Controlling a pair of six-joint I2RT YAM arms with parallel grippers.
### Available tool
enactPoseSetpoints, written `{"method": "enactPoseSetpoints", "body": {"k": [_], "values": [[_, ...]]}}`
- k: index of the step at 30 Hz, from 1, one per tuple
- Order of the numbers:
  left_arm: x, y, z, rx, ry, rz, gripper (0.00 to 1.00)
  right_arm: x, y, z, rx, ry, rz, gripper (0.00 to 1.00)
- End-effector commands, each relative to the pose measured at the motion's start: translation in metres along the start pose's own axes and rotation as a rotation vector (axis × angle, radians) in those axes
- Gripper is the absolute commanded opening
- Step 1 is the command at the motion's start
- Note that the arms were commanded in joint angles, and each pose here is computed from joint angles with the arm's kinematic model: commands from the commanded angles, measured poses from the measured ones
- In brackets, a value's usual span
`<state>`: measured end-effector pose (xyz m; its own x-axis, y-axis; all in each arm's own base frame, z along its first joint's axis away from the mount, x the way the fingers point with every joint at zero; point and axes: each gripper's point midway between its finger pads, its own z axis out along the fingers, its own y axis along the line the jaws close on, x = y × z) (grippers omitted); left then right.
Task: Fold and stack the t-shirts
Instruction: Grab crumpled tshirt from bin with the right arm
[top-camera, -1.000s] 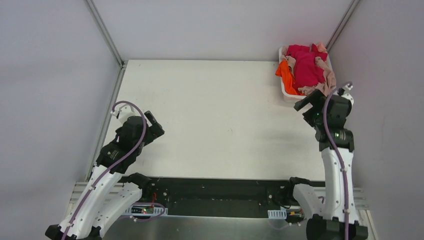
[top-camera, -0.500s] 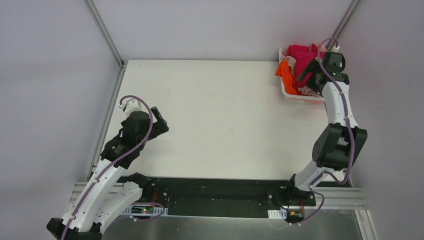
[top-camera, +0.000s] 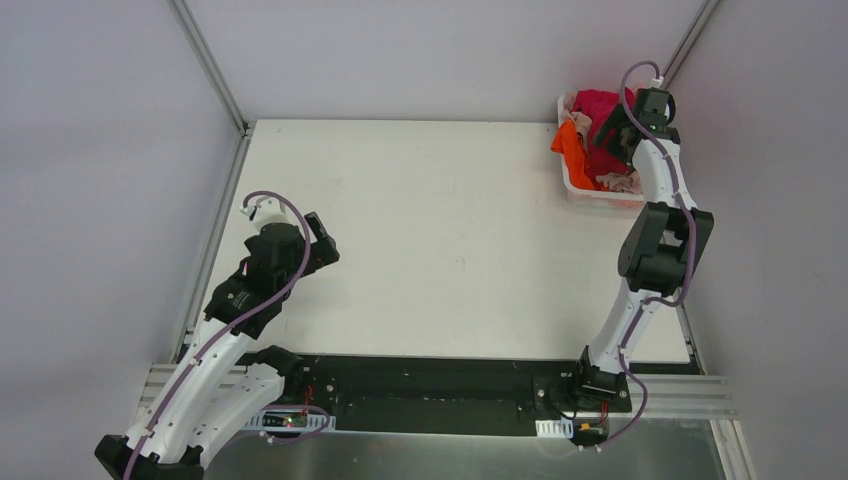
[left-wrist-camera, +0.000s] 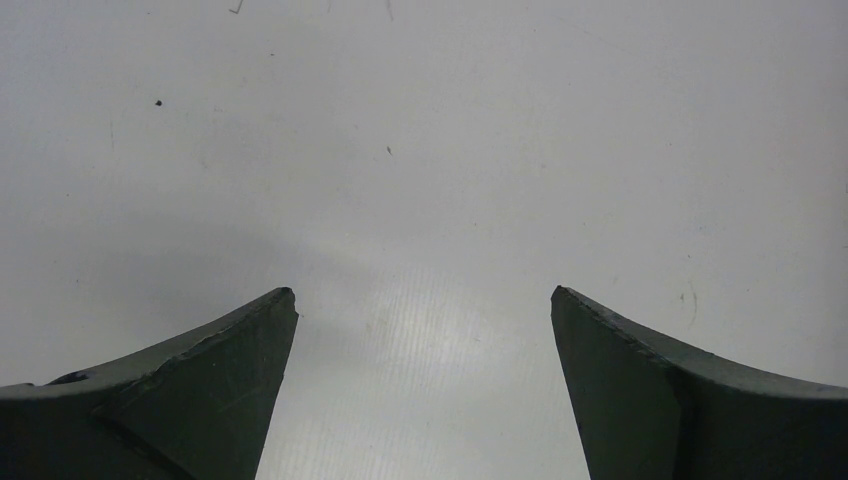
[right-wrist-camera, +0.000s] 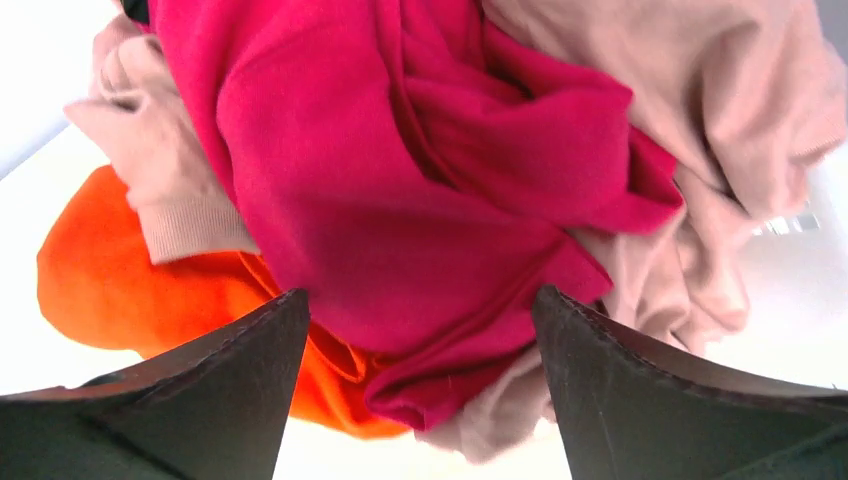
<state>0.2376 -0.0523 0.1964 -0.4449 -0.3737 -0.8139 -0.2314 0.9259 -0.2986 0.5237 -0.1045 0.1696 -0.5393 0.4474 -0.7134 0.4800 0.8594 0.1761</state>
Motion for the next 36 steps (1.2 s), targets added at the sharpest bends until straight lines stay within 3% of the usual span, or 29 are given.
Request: {"method": "enactPoseSetpoints", "body": {"k": [1,4,9,11,17,22,31,36], "values": [[-0.004,-0.001,0.003,0.001,-0.027,0.010,1.00,-0.032,0.012,0.008,-0.036,-0.082,0.010,0.82],[-0.004,0.001,0.003,-0.009,-0.031,0.012,1.00,-0.030,0.012,0.016,-0.030,-0.075,0.015,0.66],[-0.005,0.001,0.002,-0.002,-0.032,0.013,1.00,-0.038,0.012,0.014,-0.022,-0.098,0.023,0.23],[-0.005,0.000,0.002,0.000,-0.034,0.011,1.00,-0.047,0.013,0.008,-0.023,-0.123,0.022,0.00],[-0.005,0.001,0.001,-0.004,-0.038,0.009,1.00,-0.082,0.019,-0.025,-0.043,-0.219,0.013,0.00],[-0.008,0.000,-0.001,0.006,-0.049,0.006,1.00,-0.127,0.023,-0.077,-0.072,-0.409,0.045,0.00],[-0.018,-0.002,-0.011,0.038,-0.085,-0.015,1.00,-0.211,0.045,-0.231,-0.155,-0.907,0.072,0.00],[-0.023,-0.004,-0.016,0.055,-0.103,-0.025,1.00,-0.238,0.059,-0.325,-0.208,-1.104,0.057,0.00]]}}
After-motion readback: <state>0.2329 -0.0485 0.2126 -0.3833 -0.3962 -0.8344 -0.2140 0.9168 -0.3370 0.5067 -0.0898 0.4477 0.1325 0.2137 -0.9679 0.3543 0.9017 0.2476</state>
